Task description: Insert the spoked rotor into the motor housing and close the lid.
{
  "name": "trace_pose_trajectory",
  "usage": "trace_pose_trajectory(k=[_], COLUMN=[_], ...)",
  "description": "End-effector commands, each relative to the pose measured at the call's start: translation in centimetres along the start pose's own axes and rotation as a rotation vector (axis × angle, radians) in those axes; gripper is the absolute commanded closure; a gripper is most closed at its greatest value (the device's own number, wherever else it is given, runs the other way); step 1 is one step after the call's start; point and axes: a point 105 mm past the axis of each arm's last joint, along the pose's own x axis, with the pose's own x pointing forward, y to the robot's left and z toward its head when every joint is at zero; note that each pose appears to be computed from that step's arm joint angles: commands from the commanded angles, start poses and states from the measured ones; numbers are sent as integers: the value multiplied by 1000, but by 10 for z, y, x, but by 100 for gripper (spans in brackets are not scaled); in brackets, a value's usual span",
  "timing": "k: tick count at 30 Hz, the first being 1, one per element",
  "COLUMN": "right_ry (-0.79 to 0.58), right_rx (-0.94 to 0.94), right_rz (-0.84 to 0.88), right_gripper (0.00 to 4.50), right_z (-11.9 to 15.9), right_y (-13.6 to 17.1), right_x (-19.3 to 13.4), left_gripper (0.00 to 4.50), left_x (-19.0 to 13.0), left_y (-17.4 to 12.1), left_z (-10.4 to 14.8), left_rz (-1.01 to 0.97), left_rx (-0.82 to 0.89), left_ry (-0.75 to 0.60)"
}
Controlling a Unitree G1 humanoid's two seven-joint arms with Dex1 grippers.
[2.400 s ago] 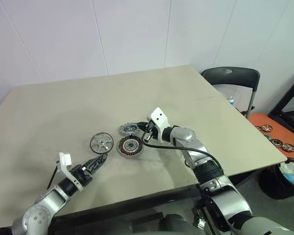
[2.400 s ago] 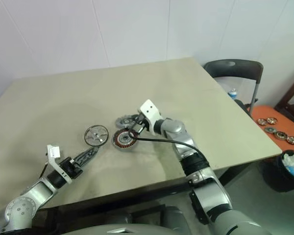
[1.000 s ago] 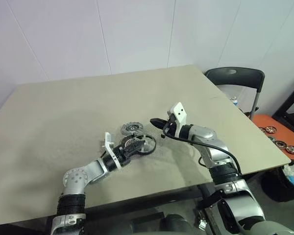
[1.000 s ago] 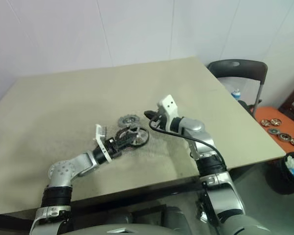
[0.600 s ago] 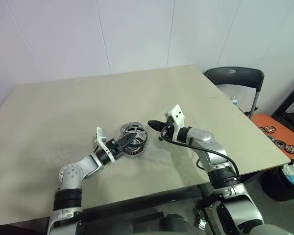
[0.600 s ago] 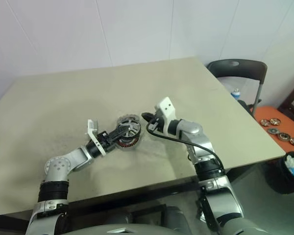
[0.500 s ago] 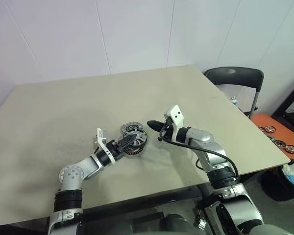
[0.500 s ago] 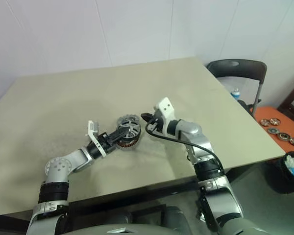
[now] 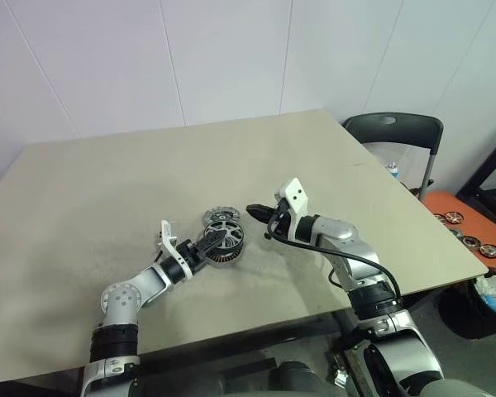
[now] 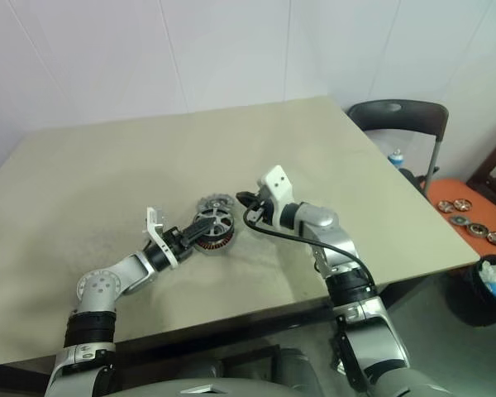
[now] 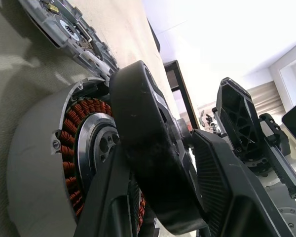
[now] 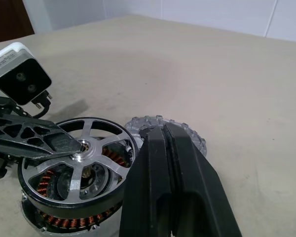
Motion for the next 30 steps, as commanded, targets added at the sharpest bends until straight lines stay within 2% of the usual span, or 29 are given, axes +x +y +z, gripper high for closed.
trace_pose_trajectory(k=[1,5,6,7,10,13,20,24,28,30], right_ry=[-40,-41,-42,-43,-41,-37,-38,-40,-91,-123], right_rx=[-50,-55,-56,-57,-64,-69,-78,-81,-49,-18], right_rz=[-5,-17,-17,-17,-20,-23,-19,-18,-5,76], right_gripper=[450,450,450,450,450,450,450,450,450,450], right_z=[17,18,18,18,17,16,15,16,26,34], right_y=[-4,-7,-7,-7,-7,-8,-6,-5,-2,12], right_x=[0,1,1,1,2,3,7,8,9,10], left_gripper=[322,322,250,231,134,50,50,50,50,50], left_x=[-6,-8,-9,-10,-13,-15,-22,-29,-35,-36], left_y=[3,5,7,9,20,14,-15,-15,-23,-29], left_z=[1,-6,-7,-8,0,11,44,56,73,82], left_rz=[16,34,46,65,140,130,151,223,203,161], left_rx=[0,-5,0,9,51,85,375,531,600,709], left_ry=[-10,17,24,28,3,-8,66,113,57,-2])
